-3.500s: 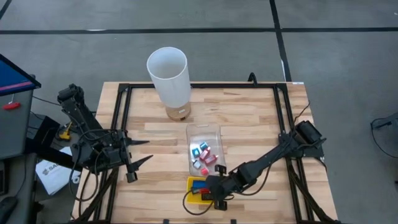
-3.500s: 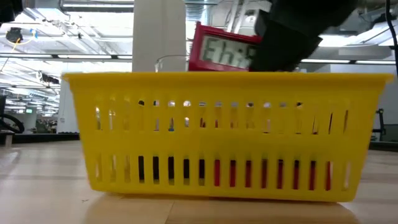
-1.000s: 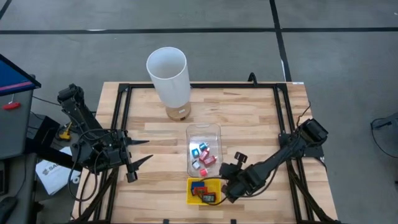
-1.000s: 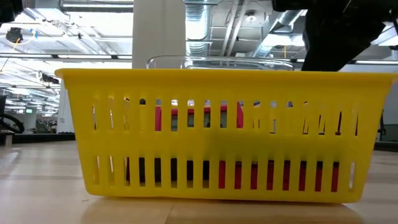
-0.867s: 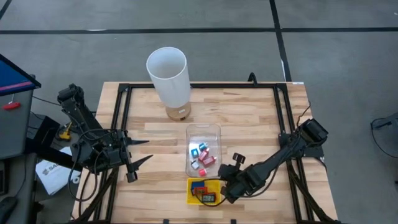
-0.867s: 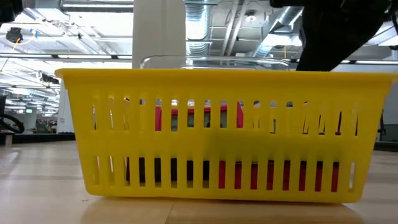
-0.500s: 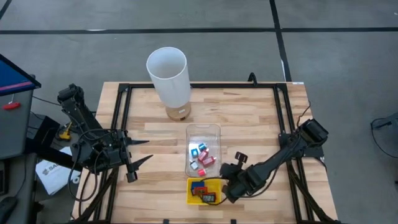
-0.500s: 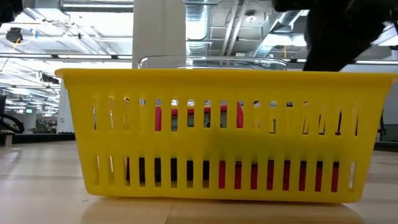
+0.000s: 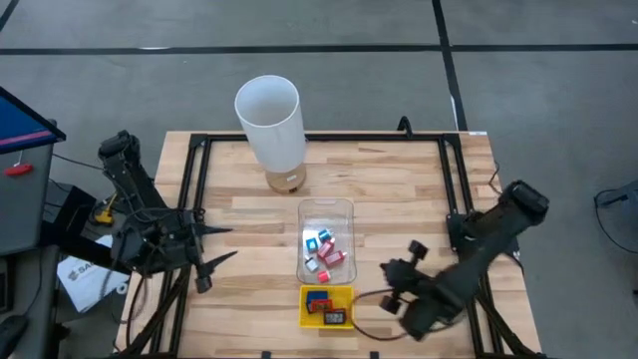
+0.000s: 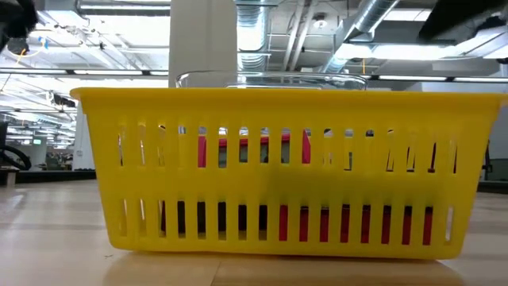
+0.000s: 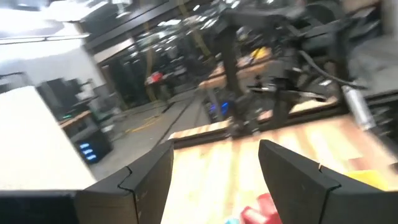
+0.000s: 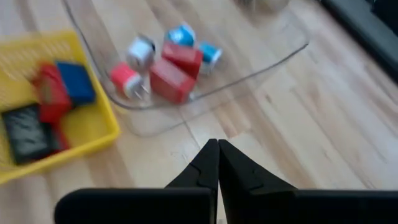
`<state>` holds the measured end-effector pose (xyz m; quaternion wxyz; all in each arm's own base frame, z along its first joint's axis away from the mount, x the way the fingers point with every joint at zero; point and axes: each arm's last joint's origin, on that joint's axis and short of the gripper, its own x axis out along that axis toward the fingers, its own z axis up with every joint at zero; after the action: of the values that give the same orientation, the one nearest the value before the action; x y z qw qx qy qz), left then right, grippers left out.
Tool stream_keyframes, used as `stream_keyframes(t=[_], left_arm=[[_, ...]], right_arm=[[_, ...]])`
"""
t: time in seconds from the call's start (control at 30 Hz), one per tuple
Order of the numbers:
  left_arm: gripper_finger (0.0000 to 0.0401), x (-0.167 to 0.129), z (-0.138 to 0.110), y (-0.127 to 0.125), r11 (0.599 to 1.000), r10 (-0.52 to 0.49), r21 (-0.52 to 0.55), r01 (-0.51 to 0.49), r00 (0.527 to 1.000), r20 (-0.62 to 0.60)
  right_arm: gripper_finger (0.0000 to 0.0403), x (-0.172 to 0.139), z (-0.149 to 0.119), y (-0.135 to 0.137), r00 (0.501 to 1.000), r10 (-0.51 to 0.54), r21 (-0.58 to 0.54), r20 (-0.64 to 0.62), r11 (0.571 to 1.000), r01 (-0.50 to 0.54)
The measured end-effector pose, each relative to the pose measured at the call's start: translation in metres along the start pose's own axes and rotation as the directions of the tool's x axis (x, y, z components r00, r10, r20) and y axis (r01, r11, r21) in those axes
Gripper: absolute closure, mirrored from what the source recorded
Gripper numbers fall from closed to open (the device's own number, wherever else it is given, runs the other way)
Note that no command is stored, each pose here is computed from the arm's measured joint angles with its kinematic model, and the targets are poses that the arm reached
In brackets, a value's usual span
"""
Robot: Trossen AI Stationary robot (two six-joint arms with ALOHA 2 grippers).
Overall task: Pick & Place Office items
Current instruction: Return to Home Position
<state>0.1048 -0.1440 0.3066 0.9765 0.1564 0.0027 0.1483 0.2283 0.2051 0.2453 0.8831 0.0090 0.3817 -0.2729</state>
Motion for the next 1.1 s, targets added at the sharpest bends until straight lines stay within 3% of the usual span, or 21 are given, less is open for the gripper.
stream_keyframes(t=[0.13, 0.23, 0.4, 0.5, 0.9, 1.1], left_arm=[[0.0169, -0.011, -0.018, 0.015, 0.993, -0.087, -0.07, 0.09, 0.995, 0.051], [0.0169, -0.01, -0.038, 0.03, 0.987, -0.084, -0.134, 0.092, 0.994, 0.066], [0.0178, -0.008, -0.07, 0.053, 0.963, -0.133, -0.211, 0.169, 0.976, 0.174], [0.0191, -0.008, -0.082, 0.067, 0.949, -0.11, -0.266, 0.172, 0.966, 0.233], [0.0248, -0.007, -0.114, 0.079, 0.924, -0.241, -0.205, 0.322, 0.909, 0.339], [0.026, -0.005, -0.12, 0.075, 0.912, -0.298, -0.184, 0.366, 0.901, 0.314]], right_arm=[[0.0403, -0.034, -0.003, -0.011, 0.991, 0.062, 0.042, 0.118, 0.997, -0.067], [0.0403, -0.05, -0.009, -0.015, 0.976, 0.093, 0.053, 0.197, 0.993, -0.105], [0.0403, -0.053, -0.017, -0.019, 0.97, 0.081, 0.07, 0.228, 0.993, -0.099], [0.0403, -0.05, -0.018, -0.018, 0.971, 0.066, 0.069, 0.229, 0.994, -0.084], [0.0403, -0.042, -0.012, -0.02, 0.972, 0.022, 0.078, 0.235, 0.996, -0.041], [0.0403, -0.044, -0.014, -0.019, 0.971, 0.03, 0.082, 0.236, 0.995, -0.051]])
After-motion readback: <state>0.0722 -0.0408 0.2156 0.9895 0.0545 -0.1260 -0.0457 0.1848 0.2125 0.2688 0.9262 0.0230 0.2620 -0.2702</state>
